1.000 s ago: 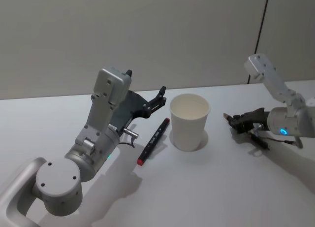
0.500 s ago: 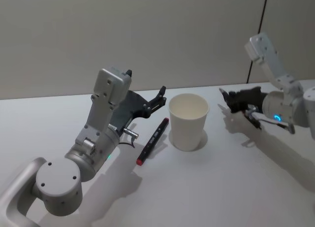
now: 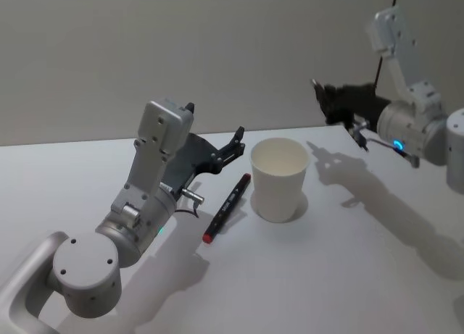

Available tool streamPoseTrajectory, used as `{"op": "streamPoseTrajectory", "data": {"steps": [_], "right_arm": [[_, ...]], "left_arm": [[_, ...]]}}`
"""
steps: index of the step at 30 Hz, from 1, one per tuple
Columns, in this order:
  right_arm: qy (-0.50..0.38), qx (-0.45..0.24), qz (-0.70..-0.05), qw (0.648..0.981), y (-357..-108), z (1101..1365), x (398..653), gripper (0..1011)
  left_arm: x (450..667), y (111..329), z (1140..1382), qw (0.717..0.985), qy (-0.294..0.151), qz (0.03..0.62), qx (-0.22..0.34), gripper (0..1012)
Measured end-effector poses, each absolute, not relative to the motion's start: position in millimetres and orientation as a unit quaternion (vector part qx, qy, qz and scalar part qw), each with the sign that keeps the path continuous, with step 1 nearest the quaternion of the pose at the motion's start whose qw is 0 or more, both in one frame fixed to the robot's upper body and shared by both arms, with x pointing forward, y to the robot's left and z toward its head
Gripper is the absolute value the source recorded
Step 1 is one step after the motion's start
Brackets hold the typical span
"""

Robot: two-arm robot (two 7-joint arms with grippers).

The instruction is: Place the pen into the pen holder.

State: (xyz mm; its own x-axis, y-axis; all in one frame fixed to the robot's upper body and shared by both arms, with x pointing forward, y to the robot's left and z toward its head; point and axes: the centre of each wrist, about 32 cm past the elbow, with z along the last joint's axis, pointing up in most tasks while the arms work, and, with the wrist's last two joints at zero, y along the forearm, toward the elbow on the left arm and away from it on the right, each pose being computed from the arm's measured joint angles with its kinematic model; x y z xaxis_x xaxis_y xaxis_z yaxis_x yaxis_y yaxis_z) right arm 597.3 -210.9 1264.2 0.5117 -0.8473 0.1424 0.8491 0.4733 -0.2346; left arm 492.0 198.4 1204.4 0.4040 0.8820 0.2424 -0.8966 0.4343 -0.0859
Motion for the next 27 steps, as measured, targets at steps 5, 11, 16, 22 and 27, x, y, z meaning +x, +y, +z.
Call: {"op": "streamPoseTrajectory", "data": {"steps": [5, 11, 16, 22, 27], "right_arm": [[-0.022, -0.091, -0.488, 0.868, -205.5, 1274.8, 595.6, 119], [-0.037, -0.031, -0.47, 0.881, -199.3, 1287.5, 593.0, 119], [-0.043, 0.008, -0.451, 0.892, -195.4, 1295.2, 590.9, 119], [-0.044, 0.058, -0.416, 0.907, -190.8, 1303.1, 588.0, 119], [-0.04, 0.09, -0.382, 0.919, -188.7, 1305.3, 585.9, 119]], "left_arm": [[492.0, 198.4, 1204.4, 0.837, -0.126, 0.531, 0.029, 1001], [492.0, 198.4, 1204.4, 0.837, -0.126, 0.531, 0.029, 1001], [492.0, 198.4, 1204.4, 0.837, -0.126, 0.531, 0.029, 1001], [492.0, 198.4, 1204.4, 0.837, -0.126, 0.531, 0.029, 1001], [492.0, 198.4, 1204.4, 0.837, -0.126, 0.531, 0.029, 1001]]}}
